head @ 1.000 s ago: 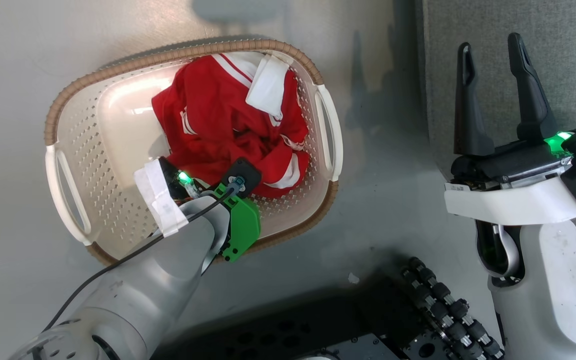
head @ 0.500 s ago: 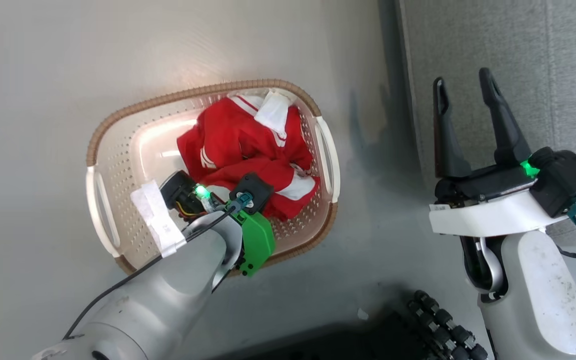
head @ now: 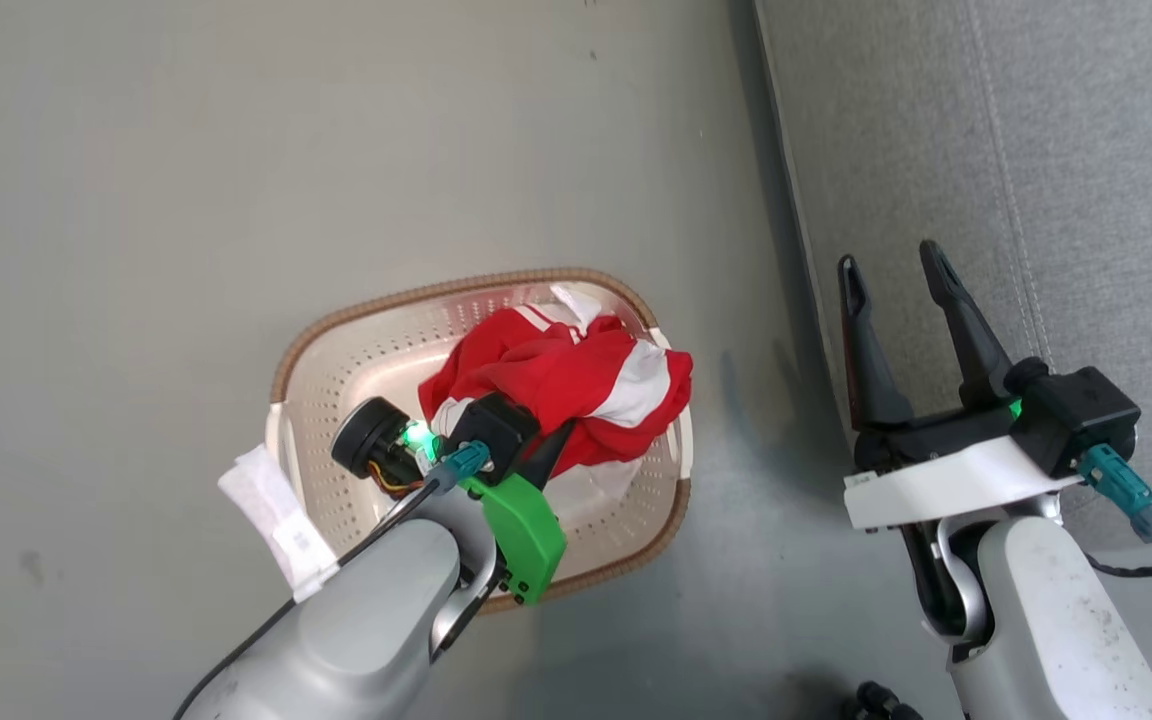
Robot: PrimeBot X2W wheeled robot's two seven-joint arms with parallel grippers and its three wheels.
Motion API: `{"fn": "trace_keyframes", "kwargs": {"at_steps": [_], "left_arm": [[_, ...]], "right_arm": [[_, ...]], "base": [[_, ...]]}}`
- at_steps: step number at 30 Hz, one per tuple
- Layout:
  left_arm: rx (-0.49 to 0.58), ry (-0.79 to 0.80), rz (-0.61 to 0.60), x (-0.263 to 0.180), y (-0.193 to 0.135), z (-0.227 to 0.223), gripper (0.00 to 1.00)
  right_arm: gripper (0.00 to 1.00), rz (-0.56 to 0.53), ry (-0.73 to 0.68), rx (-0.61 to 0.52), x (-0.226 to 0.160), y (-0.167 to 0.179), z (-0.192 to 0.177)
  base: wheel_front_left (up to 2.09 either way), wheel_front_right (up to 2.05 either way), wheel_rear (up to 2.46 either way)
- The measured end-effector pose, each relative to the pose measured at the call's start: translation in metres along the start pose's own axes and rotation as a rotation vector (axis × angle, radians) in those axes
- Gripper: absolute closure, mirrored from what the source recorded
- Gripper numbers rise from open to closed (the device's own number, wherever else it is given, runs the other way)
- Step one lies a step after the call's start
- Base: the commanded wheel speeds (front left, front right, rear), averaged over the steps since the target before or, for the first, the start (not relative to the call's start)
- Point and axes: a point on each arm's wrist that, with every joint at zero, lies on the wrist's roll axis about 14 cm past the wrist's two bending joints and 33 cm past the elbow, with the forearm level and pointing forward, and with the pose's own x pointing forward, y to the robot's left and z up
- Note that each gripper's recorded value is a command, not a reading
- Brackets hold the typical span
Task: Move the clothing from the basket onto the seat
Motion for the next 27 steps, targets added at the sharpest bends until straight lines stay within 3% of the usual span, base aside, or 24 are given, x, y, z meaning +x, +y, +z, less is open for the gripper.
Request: {"fn": "trace_keyframes", "kwargs": {"at_steps": [6, 16, 27], "left_arm": [[-0.021, -0.164, 0.072, -0.026, 0.003, 0.054, 1.00], [0.049, -0.461, 0.208, -0.089, 0.018, 0.147, 1.00], [0.112, -0.790, 0.321, -0.172, 0.006, 0.231, 1.00]], "right_arm": [[0.00, 0.013, -0.036, 0.014, -0.013, 0.008, 0.020], [0.00, 0.061, -0.087, 0.022, -0.030, 0.029, 0.050], [0.00, 0.107, -0.112, 0.022, -0.052, 0.047, 0.070]], "base": [[0.00, 0.00, 0.00], [0.00, 0.00, 0.00], [0.00, 0.00, 0.00]]}}
